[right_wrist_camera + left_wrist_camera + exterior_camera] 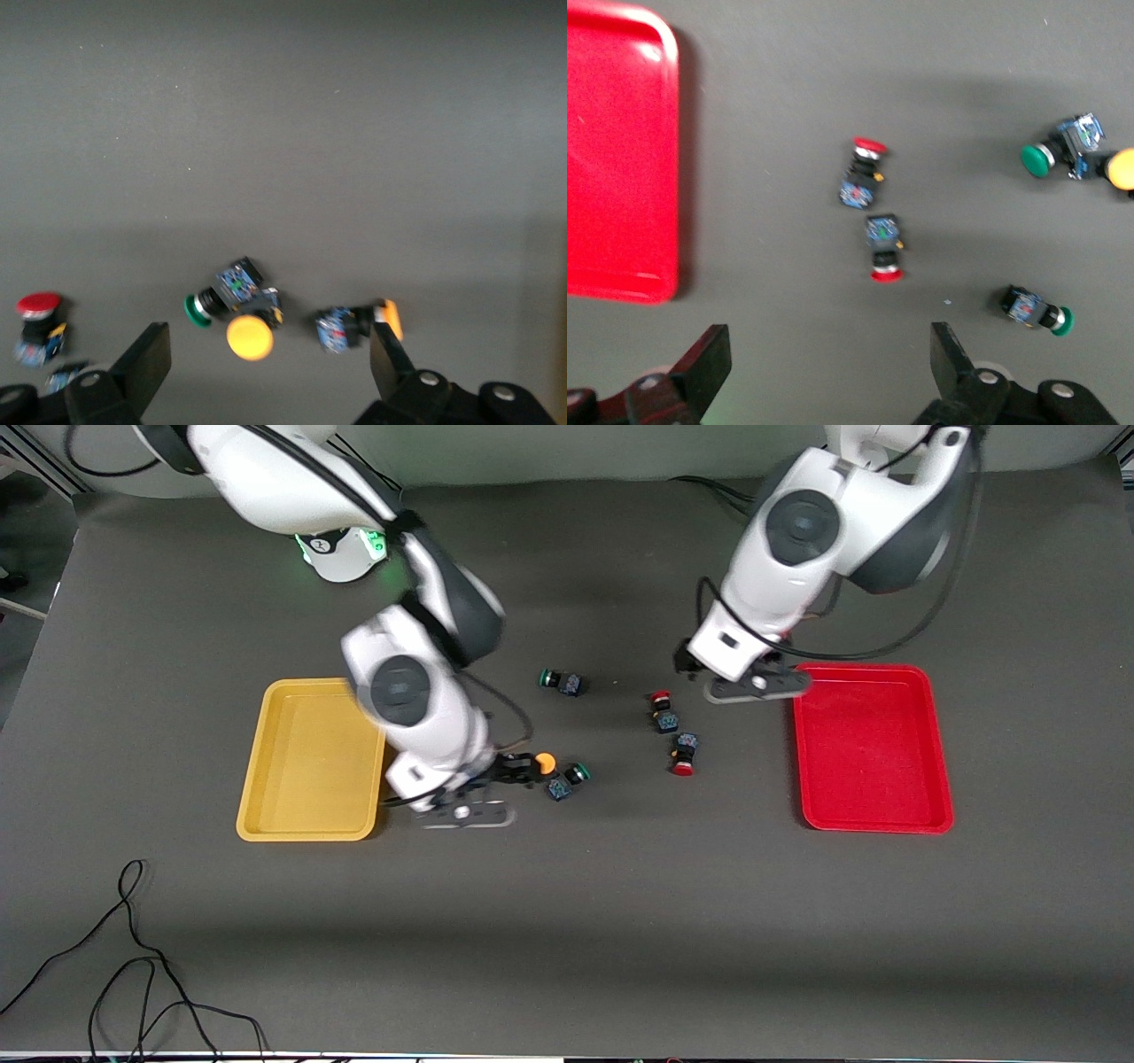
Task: Place red and yellow buttons in trays
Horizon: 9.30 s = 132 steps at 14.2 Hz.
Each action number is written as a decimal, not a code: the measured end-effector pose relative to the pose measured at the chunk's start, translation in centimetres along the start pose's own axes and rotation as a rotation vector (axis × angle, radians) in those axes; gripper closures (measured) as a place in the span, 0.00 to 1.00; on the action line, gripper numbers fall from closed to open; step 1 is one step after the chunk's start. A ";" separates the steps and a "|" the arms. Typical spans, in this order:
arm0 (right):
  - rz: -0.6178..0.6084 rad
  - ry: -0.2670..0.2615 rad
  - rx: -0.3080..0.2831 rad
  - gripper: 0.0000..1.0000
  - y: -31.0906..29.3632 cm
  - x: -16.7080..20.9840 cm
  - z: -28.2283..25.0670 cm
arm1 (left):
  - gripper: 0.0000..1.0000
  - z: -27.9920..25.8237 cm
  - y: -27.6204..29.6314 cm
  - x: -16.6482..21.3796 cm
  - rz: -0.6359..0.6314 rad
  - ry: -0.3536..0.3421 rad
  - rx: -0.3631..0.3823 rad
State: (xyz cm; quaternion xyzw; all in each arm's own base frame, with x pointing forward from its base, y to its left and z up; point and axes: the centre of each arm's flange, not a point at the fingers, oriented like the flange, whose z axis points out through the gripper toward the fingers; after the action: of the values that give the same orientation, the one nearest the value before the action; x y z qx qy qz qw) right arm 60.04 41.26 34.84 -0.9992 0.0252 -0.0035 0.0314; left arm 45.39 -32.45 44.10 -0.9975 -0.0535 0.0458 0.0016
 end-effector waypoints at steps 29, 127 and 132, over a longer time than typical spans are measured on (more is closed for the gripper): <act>-0.105 -0.166 -0.178 0.67 26.8 -3.9 2.3 | 0.59 11.4 2.3 3.5 -0.076 -0.056 0.019; -0.010 0.028 -0.023 0.00 35.9 -3.5 -28.4 | 0.00 -13.8 -32.4 12.8 0.316 -0.074 0.017; -0.010 0.033 -0.023 0.00 35.9 -3.3 -28.0 | 0.00 -14.7 -27.4 12.3 0.298 -0.055 0.031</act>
State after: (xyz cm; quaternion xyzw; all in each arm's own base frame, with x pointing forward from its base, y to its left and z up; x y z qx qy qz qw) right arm 54.71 3.94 60.52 -0.9994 0.0205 -0.0200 0.0197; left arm 56.00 -3.90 57.83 -0.9926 0.0957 0.0737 0.0085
